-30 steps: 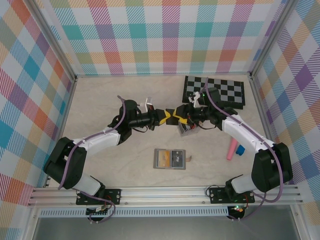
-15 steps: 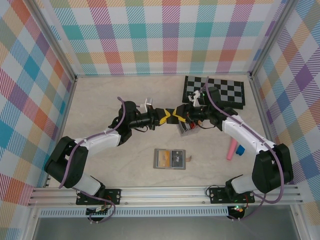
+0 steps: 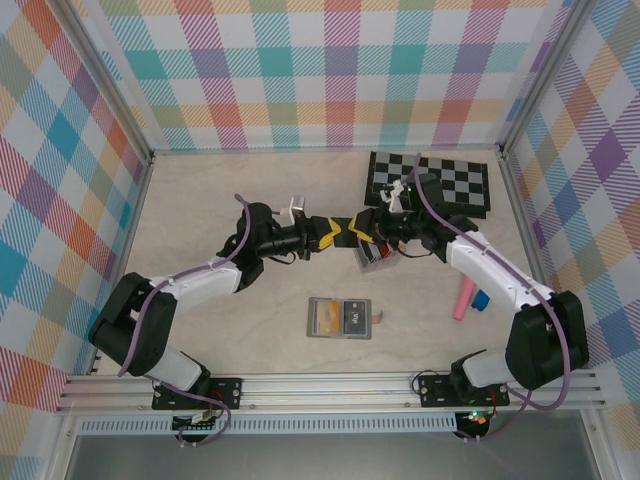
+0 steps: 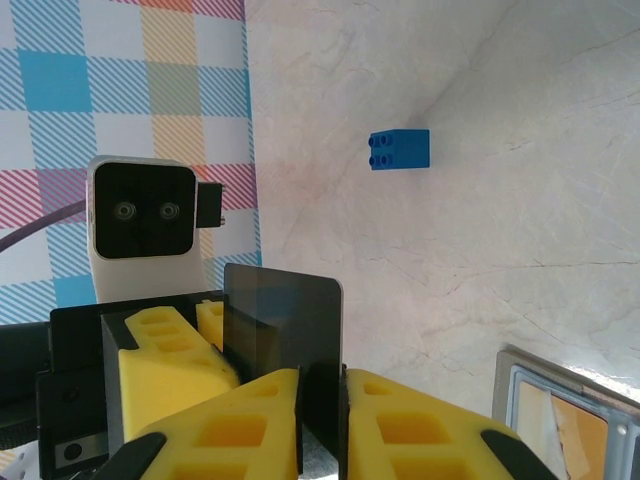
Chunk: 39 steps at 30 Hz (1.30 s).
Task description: Put the credit cards into the card holder
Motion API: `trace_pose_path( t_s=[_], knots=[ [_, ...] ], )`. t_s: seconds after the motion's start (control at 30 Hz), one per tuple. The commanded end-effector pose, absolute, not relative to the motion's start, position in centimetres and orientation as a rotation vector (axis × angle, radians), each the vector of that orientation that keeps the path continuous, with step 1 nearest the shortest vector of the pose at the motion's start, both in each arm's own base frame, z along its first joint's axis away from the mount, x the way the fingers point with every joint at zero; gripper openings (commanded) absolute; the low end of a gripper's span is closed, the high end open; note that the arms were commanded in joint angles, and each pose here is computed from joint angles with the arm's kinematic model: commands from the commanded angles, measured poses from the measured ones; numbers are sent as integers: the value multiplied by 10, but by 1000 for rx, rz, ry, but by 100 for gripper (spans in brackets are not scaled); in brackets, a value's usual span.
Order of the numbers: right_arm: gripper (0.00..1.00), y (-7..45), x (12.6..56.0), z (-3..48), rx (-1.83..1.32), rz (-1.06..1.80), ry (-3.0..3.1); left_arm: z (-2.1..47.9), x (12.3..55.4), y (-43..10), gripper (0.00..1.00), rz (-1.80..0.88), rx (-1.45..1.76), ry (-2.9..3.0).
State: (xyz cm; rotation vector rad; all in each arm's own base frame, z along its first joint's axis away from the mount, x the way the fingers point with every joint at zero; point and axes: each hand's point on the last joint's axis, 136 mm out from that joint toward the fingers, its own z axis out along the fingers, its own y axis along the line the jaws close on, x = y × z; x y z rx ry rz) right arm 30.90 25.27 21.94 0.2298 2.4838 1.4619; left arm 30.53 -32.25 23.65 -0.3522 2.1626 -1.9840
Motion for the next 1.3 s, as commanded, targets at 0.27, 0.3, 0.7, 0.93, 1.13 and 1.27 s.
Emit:
trace_pose_path(
  t_s=[0.27,0.3,0.7,0.93,1.13,1.27],
  knots=[
    [16,235,308,208,321,1355,2526,273,301,-323,12,-2068,-207,2020],
    [16,235,308,208,323,1352,2528,273,301,-323,12,-2068,-209,2020],
    [11,217,311,205,369,1220,2526,259,300,-320,11,-2029,-245,2063],
    [8,207,314,202,381,1170,2531,243,300,-317,11,-1982,-279,2109],
    [7,194,326,198,341,1020,2516,205,300,-309,4,-1809,-371,2275],
    [6,181,342,182,154,714,2547,167,291,-289,0,-1553,-426,2437]
  ],
)
